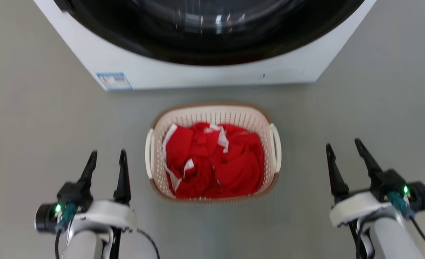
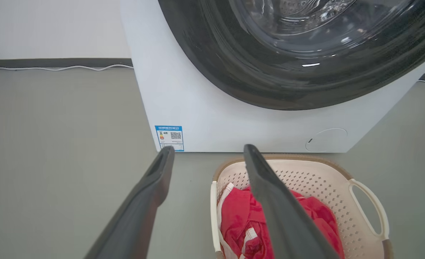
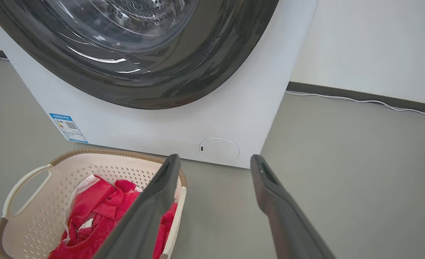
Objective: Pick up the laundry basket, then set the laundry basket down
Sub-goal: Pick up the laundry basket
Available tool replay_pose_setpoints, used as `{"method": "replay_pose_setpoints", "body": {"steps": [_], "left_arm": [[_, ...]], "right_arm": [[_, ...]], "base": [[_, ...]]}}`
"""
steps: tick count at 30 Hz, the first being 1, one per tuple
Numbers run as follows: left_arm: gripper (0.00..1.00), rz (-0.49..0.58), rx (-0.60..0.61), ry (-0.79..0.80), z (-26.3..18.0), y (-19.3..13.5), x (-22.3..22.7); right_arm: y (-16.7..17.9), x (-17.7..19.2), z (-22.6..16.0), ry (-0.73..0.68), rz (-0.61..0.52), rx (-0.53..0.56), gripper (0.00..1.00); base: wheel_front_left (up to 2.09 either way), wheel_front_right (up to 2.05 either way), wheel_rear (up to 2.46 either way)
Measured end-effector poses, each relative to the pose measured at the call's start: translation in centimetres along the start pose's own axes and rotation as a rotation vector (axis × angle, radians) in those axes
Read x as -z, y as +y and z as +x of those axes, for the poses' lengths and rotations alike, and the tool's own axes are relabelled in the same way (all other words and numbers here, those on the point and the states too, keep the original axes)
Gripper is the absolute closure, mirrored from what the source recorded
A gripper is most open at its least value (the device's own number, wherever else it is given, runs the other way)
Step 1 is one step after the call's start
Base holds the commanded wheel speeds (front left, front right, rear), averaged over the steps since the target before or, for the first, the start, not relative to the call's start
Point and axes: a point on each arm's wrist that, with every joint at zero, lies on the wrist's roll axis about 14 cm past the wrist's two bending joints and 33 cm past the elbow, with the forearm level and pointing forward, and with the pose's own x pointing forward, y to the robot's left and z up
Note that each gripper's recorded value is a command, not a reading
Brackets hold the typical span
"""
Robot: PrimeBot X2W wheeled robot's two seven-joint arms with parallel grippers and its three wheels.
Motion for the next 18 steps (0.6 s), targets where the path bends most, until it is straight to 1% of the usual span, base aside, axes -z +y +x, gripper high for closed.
{"method": "replay_pose_setpoints", "body": {"steps": [10,14,18], "left_arm": [[0.0,-0.035,0.027,0.111,5.0,-0.7,5.3],[0.0,-0.06,0.037,0.148,6.1,-0.9,7.3],[0.0,-0.063,0.038,0.18,6.8,-1.0,9.0]], "right_arm": [[0.9,5.5,5.8,0.116,0.012,-0.046,0.0],[1.6,8.1,7.2,0.167,0.022,-0.066,0.0],[2.2,10.3,7.8,0.212,0.03,-0.084,0.0]], "base": [[0.0,0.0,0.0],[0.0,0.0,0.0],[0.0,0.0,0.0]]}}
